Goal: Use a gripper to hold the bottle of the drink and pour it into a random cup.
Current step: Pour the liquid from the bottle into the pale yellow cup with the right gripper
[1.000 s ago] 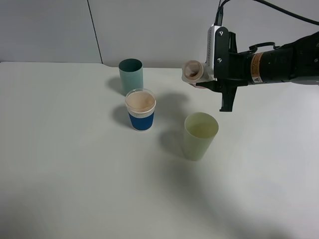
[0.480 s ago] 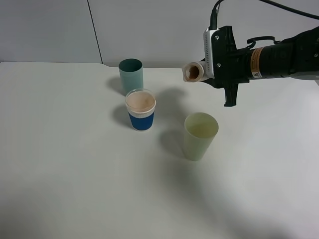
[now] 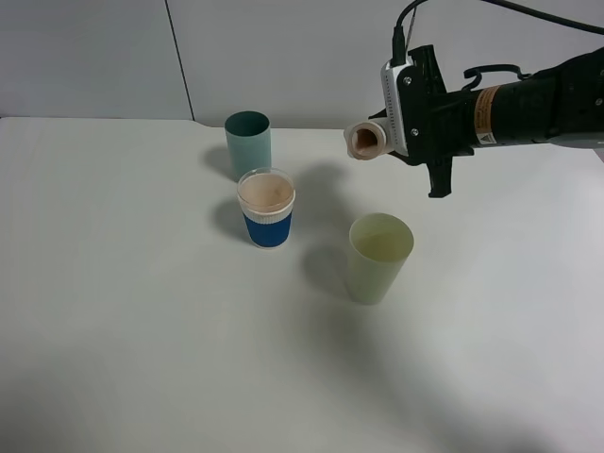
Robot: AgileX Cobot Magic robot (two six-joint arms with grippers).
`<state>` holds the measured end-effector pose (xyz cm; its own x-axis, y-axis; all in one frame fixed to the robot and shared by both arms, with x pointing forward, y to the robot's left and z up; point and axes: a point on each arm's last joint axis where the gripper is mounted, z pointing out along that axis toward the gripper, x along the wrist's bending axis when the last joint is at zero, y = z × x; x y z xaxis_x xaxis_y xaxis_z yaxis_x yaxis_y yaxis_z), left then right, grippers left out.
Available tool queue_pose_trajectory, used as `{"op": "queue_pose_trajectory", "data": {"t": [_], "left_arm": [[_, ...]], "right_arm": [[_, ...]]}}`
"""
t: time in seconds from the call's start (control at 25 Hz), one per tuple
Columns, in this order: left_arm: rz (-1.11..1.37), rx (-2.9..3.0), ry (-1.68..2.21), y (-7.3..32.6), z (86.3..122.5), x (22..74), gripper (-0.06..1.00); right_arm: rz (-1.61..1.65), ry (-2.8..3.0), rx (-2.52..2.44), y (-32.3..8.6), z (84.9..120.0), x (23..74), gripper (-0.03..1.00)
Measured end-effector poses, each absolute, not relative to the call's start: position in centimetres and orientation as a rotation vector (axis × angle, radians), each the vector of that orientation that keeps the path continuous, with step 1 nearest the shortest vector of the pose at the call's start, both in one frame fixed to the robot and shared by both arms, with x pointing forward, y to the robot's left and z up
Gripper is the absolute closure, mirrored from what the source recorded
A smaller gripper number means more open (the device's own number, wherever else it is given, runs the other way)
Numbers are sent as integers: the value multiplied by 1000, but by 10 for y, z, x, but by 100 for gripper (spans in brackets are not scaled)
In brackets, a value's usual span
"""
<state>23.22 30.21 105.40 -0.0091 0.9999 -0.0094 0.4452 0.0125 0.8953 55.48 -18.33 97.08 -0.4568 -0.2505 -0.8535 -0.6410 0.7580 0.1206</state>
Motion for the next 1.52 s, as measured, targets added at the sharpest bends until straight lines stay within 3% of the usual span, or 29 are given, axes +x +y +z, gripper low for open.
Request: {"op": "queue_pose_trajectory", "data": {"t": [1.52], "left_arm": [[951, 1528, 1551, 302, 1054, 232, 2]], "right_arm": [[457, 1757, -1223, -173, 971, 542, 61]]}}
